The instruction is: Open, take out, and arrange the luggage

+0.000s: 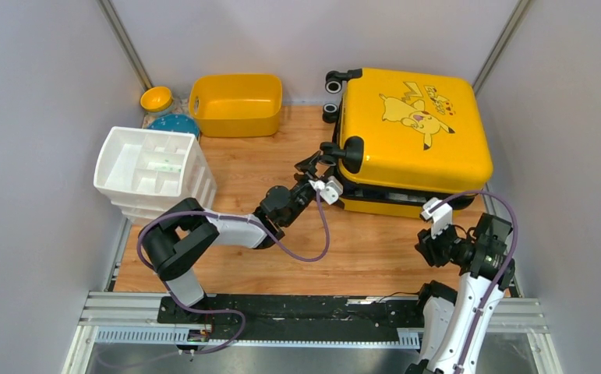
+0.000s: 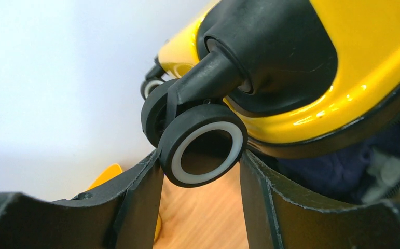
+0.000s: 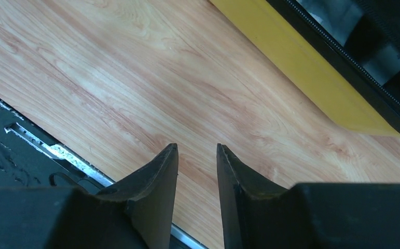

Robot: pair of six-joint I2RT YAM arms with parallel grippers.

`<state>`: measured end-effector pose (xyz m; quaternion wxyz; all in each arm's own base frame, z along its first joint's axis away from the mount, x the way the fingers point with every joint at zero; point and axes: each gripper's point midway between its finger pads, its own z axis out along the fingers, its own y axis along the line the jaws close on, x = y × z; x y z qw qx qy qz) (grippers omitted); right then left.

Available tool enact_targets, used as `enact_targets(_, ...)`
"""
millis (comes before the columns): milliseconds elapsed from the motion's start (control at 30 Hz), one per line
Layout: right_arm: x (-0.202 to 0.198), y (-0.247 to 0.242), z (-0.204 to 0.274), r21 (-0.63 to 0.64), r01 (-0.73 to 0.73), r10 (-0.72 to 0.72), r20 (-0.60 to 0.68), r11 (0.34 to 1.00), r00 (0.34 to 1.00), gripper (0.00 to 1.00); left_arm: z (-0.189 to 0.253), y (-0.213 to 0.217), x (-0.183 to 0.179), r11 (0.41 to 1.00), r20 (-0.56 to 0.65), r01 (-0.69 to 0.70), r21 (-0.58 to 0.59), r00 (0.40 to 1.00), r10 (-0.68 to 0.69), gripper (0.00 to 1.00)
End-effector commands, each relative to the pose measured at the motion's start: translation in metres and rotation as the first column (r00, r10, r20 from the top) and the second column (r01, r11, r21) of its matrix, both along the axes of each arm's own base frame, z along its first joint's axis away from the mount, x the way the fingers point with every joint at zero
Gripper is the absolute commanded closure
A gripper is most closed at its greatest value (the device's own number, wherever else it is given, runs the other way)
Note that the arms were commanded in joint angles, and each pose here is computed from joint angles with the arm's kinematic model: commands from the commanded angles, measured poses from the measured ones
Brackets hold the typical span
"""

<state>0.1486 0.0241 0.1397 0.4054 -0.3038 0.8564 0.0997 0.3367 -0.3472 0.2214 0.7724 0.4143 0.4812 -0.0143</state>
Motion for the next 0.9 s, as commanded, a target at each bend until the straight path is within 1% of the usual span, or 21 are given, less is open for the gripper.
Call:
enact_targets(0, 0.002, 0.007, 0.004, 0.009, -0.048, 0.048, 0.051, 0.999, 0.998, 0.63, 0.113, -0.001, 0.005, 0.970, 0.190, 0.024, -0.243, 0.981, 0.023, 0.45)
enact_targets(67, 0.011, 0.006, 0.011, 0.008, -0.034, 0.033, 0.100, 0.999, 0.994, 0.62, 0.123, -0.003, 0.012, 0.968, 0.184, 0.021, -0.251, 0.983, 0.026, 0.47)
enact_targets(100, 0.015, 0.006, 0.016, 0.013, -0.027, 0.026, 0.129, 1.000, 0.991, 0.61, 0.137, -0.001, 0.018, 0.961, 0.193, 0.015, -0.274, 0.980, 0.040, 0.48)
enact_targets(133, 0.019, 0.006, 0.022, 0.043, 0.008, -0.014, 0.148, 0.999, 0.989, 0.61, 0.138, -0.001, 0.024, 0.959, 0.167, 0.010, -0.283, 0.985, 0.039, 0.50)
enact_targets(200, 0.039, 0.001, 0.044, 0.048, 0.027, -0.039, 0.255, 0.998, 0.966, 0.59, 0.151, 0.003, 0.036, 0.951, 0.158, -0.004, -0.309, 0.986, 0.056, 0.51)
enact_targets(233, 0.044, 0.002, 0.052, 0.103, 0.065, -0.091, 0.265, 0.993, 0.960, 0.58, 0.149, 0.002, 0.041, 0.951, 0.133, -0.009, -0.310, 0.990, 0.052, 0.52)
enact_targets(267, 0.059, -0.003, 0.071, 0.092, 0.065, -0.094, 0.350, 0.994, 0.932, 0.57, 0.148, 0.001, 0.046, 0.951, 0.124, -0.013, -0.308, 0.991, 0.053, 0.53)
enact_targets(333, 0.075, -0.010, 0.085, 0.115, 0.102, -0.138, 0.386, 0.988, 0.912, 0.55, 0.151, 0.005, 0.056, 0.947, 0.111, -0.026, -0.319, 0.992, 0.065, 0.55)
enact_targets(367, 0.088, -0.014, 0.103, 0.144, 0.124, -0.175, 0.431, 0.982, 0.885, 0.54, 0.150, 0.004, 0.060, 0.948, 0.106, -0.030, -0.316, 0.992, 0.066, 0.56)
enact_targets(433, 0.108, -0.019, 0.116, 0.144, 0.150, -0.200, 0.447, 0.978, 0.872, 0.52, 0.155, 0.007, 0.068, 0.945, 0.101, -0.037, -0.325, 0.992, 0.074, 0.58)
enact_targets(500, 0.129, -0.023, 0.136, 0.143, 0.182, -0.230, 0.500, 0.973, 0.835, 0.48, 0.164, 0.005, 0.071, 0.940, 0.096, -0.020, -0.340, 0.994, 0.056, 0.58)
enact_targets(533, 0.142, -0.024, 0.142, 0.143, 0.190, -0.237, 0.501, 0.971, 0.832, 0.48, 0.160, 0.004, 0.074, 0.945, 0.073, -0.024, -0.327, 0.996, 0.050, 0.58)
enact_targets(567, 0.153, -0.021, 0.155, 0.151, 0.181, -0.234, 0.537, 0.972, 0.811, 0.47, 0.161, 0.003, 0.074, 0.948, 0.066, -0.007, -0.318, 0.997, 0.029, 0.58)
enact_targets(600, 0.161, -0.026, 0.162, 0.155, 0.208, -0.259, 0.551, 0.966, 0.793, 0.47, 0.161, 0.003, 0.074, 0.944, 0.041, 0.003, -0.329, 0.999, 0.011, 0.57)
enact_targets(633, 0.176, -0.028, 0.177, 0.159, 0.210, -0.264, 0.583, 0.965, 0.768, 0.46, 0.154, 0.003, 0.075, 0.947, 0.000, 0.000, -0.322, 1.000, 0.000, 0.52)
enact_targets(667, 0.183, -0.026, 0.185, 0.164, 0.206, -0.263, 0.599, 0.965, 0.756, 0.46, 0.161, 0.008, 0.070, 0.943, -0.013, 0.033, -0.330, 0.999, -0.039, 0.50)
enact_targets(700, 0.191, -0.029, 0.193, 0.173, 0.226, -0.285, 0.609, 0.959, 0.741, 0.45, 0.152, 0.008, 0.066, 0.935, -0.084, 0.053, -0.352, 0.993, -0.088, 0.48)
enact_targets(733, 0.206, -0.032, 0.189, 0.180, 0.240, -0.300, 0.585, 0.954, 0.753, 0.45, 0.135, 0.010, 0.064, 0.942, -0.167, 0.049, -0.332, 0.980, -0.109, 0.45)
enact_targets(767, 0.213, -0.032, 0.215, 0.196, 0.242, -0.311, 0.614, 0.950, 0.726, 0.45, 0.133, 0.011, 0.050, 0.938, -0.195, 0.106, -0.330, 0.965, -0.177, 0.44)
enact_targets(800, 0.228, -0.039, 0.208, 0.208, 0.277, -0.346, 0.580, 0.938, 0.737, 0.45, 0.117, 0.015, 0.047, 0.943, -0.271, 0.098, -0.319, 0.944, -0.190, 0.42)
enact_targets(867, 0.242, -0.042, 0.233, 0.226, 0.282, -0.361, 0.612, 0.933, 0.704, 0.45, 0.108, 0.027, 0.028, 0.942, -0.320, 0.114, -0.316, 0.922, -0.219, 0.38)
